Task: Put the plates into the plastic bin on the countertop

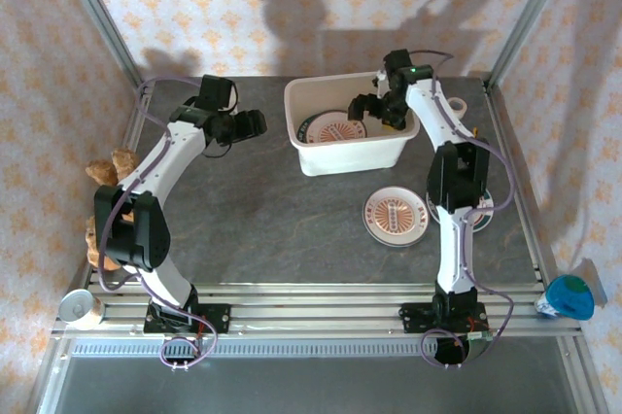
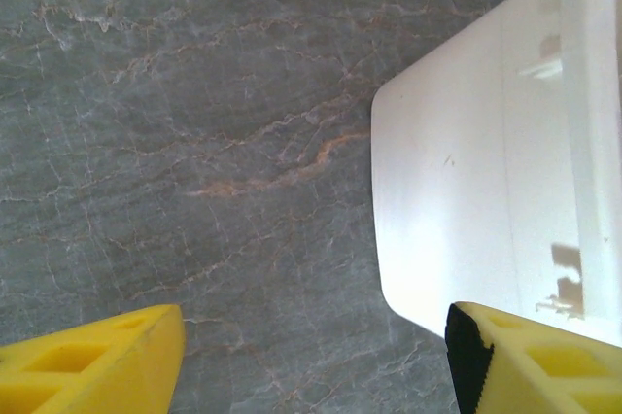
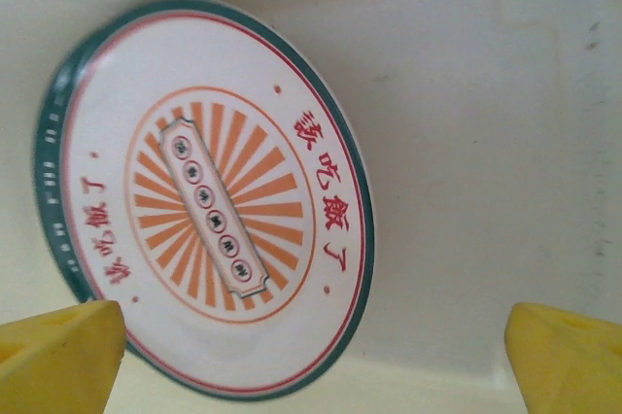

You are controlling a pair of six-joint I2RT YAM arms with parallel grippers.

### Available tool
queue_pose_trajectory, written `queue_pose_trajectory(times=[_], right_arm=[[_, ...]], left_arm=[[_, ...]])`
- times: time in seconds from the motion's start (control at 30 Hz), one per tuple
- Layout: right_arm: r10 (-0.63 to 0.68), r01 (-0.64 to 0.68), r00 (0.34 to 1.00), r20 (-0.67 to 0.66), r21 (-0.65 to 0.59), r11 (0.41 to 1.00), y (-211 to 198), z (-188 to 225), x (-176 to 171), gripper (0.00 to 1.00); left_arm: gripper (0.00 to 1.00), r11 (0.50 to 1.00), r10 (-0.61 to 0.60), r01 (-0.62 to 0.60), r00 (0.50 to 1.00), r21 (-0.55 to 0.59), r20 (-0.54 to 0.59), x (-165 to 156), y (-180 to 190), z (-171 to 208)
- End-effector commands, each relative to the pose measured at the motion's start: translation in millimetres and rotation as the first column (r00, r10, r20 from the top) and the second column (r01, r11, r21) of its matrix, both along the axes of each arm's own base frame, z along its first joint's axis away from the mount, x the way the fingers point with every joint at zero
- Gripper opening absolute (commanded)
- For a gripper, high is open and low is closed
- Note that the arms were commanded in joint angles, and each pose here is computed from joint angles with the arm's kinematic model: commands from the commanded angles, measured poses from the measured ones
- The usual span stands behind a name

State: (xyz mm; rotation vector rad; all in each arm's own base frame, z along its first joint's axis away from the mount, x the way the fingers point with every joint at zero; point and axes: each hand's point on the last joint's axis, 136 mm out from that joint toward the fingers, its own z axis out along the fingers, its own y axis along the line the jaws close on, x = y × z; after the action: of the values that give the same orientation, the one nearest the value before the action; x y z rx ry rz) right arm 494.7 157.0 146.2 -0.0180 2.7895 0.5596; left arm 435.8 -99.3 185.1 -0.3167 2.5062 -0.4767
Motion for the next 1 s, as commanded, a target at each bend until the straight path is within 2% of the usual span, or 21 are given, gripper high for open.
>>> queue_pose_trajectory(times=[0.0, 0.1, 0.3, 0.47, 0.63, 0.83, 0.97], right_arm=[[-0.035, 0.041, 0.986, 0.160, -0.035, 0.999, -10, 54, 4, 1.00], [-0.033, 0.040, 0.973, 0.228, -0.024, 0.999, -10, 77, -1, 0.99], [-0.075, 0.080, 0.932, 0.354, -0.001, 0.997, -20, 130, -23, 0.99], [-0.115, 0.125, 0.887, 0.447, 0.006, 0.992, -38, 166, -64, 0.96], [-0.179, 0.189, 0.865, 0.470, 0.027, 0.982, -63, 169, -108, 0.89], [-0.237, 0.240, 0.850, 0.471, 0.054, 0.969, -84, 160, -151, 0.57], [-0.258, 0.266, 0.839, 0.479, 0.053, 0.963, -92, 158, -177, 0.44]], left_arm=[[0.73, 0.996, -0.085, 0.086, 0.996, -0.008, 0.033, -26, -8, 20], [0.72, 0.989, -0.135, 0.137, 0.990, -0.048, 0.031, -45, -21, 18], [0.68, 0.958, -0.265, 0.269, 0.963, -0.095, 0.059, -80, -71, 10], [0.65, 0.925, -0.345, 0.353, 0.935, -0.138, 0.078, -101, -117, 1], [0.61, 0.862, -0.479, 0.480, 0.877, -0.163, 0.051, -123, -177, -17], [0.60, 0.793, -0.582, 0.568, 0.813, -0.220, 0.001, -135, -245, -48], [0.60, 0.758, -0.637, 0.614, 0.770, -0.221, -0.046, -141, -274, -70]])
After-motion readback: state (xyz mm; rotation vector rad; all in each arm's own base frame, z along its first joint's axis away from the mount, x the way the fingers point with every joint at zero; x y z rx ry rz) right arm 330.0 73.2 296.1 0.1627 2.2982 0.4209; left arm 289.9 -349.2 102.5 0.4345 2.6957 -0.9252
